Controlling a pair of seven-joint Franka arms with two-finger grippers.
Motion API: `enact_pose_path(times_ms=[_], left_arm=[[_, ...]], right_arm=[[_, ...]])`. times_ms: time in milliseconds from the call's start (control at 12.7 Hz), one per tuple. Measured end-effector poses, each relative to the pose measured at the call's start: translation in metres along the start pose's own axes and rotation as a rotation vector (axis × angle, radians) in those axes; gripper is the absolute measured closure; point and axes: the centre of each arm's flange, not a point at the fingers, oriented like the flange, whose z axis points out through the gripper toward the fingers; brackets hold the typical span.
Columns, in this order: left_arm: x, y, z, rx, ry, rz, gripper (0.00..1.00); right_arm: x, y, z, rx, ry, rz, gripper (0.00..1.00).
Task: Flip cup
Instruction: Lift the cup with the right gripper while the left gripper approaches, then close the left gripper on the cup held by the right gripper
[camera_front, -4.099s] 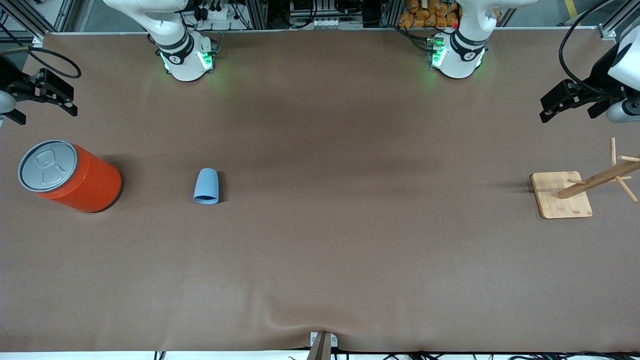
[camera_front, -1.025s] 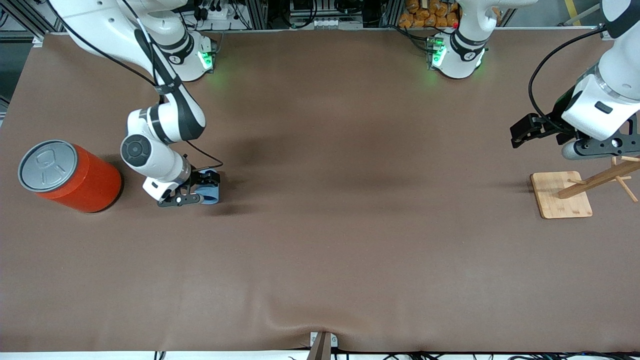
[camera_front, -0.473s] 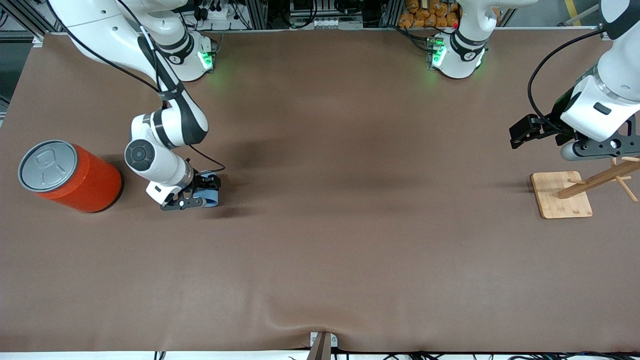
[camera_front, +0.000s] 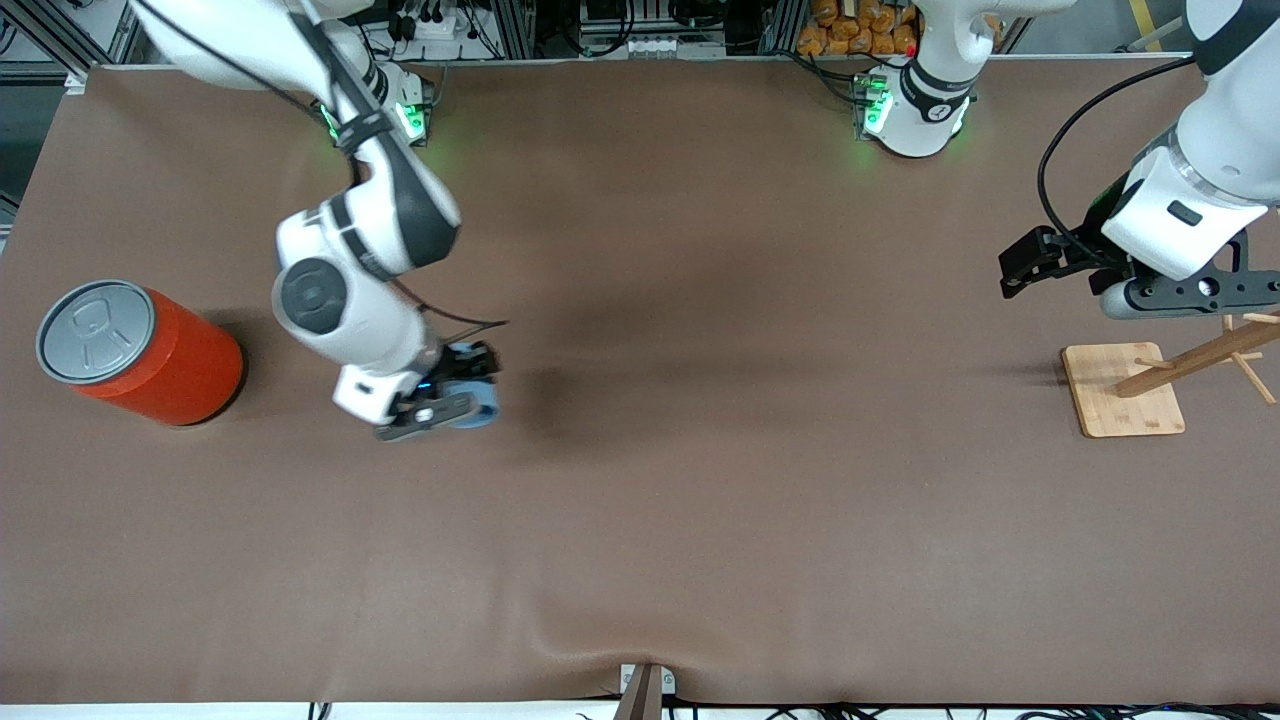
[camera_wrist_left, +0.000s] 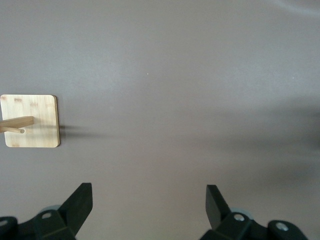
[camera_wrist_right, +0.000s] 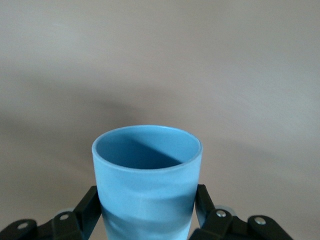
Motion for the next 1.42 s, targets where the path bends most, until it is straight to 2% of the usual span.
enact_pose_path(times_ms=[158, 394, 552, 788, 1025, 1419], left_arm=[[0.000, 0.001, 0.000, -0.008, 0.000, 0.001, 0.00], [0.000, 0.004, 0.001, -0.029, -0.005, 0.001, 0.00], [-0.001, 0.010, 0.002, -0.034, -0.010, 0.010, 0.00], [-0.004, 0.036, 0.012, -0.078, -0.040, 0.045, 0.00], [-0.001, 0.052, 0.035, -0.082, -0.088, 0.067, 0.00], [-0.004, 0.077, 0.055, -0.094, -0.137, 0.103, 0.00]], right_arm=[[0.027, -0.088, 0.015, -0.003, 0.040, -0.199, 0.20], [0.044, -0.187, 0.047, -0.049, 0.099, -0.482, 0.20], [0.041, -0.233, 0.066, -0.083, 0.149, -0.637, 0.20], [0.017, -0.295, 0.115, -0.178, 0.155, -0.820, 0.20], [-0.005, -0.335, 0.160, -0.225, 0.139, -0.919, 0.20], [-0.009, -0.333, 0.192, -0.248, 0.115, -0.949, 0.20]])
